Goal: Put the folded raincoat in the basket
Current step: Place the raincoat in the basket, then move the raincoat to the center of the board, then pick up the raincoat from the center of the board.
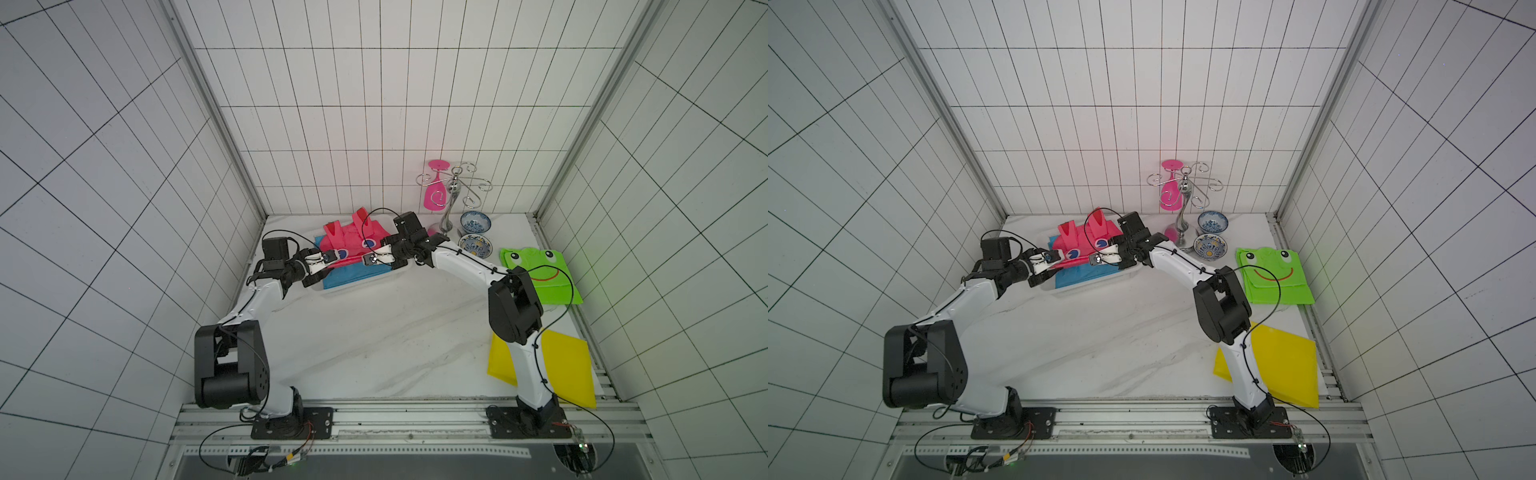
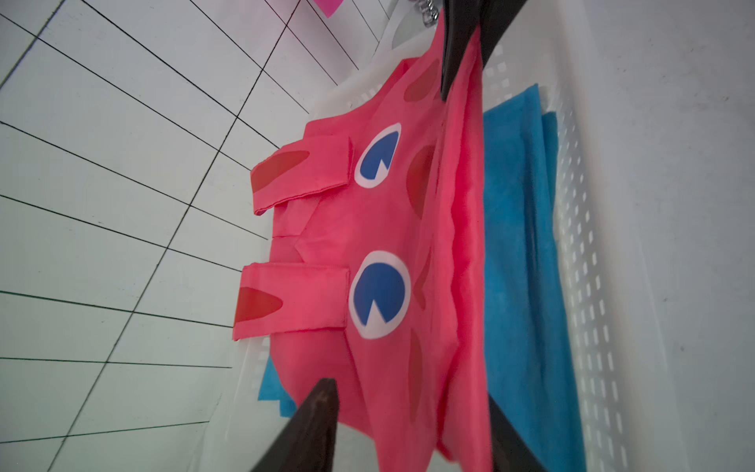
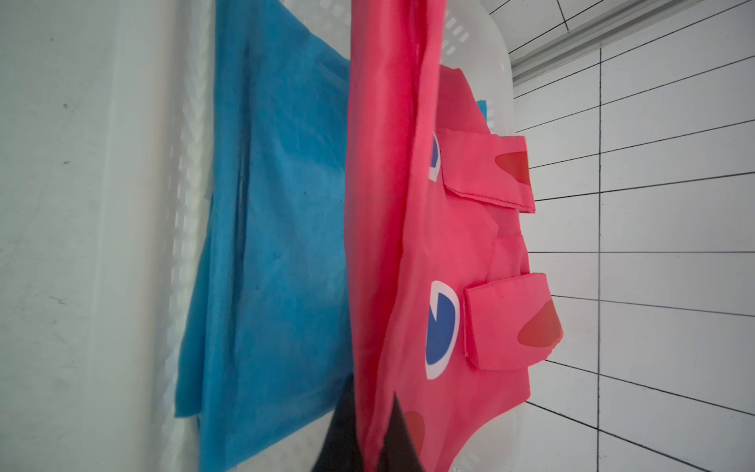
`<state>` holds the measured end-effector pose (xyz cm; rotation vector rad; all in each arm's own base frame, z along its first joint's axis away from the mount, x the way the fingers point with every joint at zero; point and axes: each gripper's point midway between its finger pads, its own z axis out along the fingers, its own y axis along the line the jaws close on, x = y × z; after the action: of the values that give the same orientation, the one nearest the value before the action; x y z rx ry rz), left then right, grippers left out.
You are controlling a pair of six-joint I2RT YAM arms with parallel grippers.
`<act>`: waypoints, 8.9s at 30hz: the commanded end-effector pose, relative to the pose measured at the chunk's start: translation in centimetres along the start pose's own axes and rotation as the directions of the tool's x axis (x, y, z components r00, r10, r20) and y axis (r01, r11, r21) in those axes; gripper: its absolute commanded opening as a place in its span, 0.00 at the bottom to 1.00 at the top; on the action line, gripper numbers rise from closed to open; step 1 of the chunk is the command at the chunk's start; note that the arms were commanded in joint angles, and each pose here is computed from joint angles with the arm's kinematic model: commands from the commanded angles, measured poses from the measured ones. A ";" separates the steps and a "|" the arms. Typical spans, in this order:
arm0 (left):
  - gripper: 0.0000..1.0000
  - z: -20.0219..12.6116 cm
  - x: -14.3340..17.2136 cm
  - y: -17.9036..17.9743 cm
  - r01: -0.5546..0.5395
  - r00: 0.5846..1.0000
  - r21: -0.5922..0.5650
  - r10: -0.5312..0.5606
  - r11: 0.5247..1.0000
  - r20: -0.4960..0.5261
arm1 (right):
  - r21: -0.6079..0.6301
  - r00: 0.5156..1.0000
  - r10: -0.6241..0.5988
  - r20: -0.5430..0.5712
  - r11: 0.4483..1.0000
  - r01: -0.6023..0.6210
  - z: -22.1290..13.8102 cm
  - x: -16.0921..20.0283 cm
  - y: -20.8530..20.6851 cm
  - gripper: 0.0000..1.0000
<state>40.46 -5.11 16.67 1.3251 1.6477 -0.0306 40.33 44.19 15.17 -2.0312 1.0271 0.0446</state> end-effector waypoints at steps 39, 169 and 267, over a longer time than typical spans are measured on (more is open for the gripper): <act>0.62 0.4 -4.2 -0.5 0.587 0.807 0.086 -0.590 0.805 0.009 | -0.163 0.998 0.061 -0.003 0.985 -0.060 2.4 -1.3 2.9 0.12; 0.70 -6.6 0.2 -17.5 0.632 0.763 0.147 -0.579 0.761 -0.287 | -0.010 -0.377 0.838 -0.395 -0.414 -0.910 -5.2 -12.0 22.6 0.89; 0.00 -6.3 -11.2 -26.5 -0.484 0.875 0.619 0.330 0.619 0.355 | -0.040 -0.795 0.583 -0.168 -0.810 -0.585 -23.4 2.3 23.3 0.00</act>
<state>16.82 -20.99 11.89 2.2015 1.0816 -0.4395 18.06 18.73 11.69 0.2514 2.7927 1.2753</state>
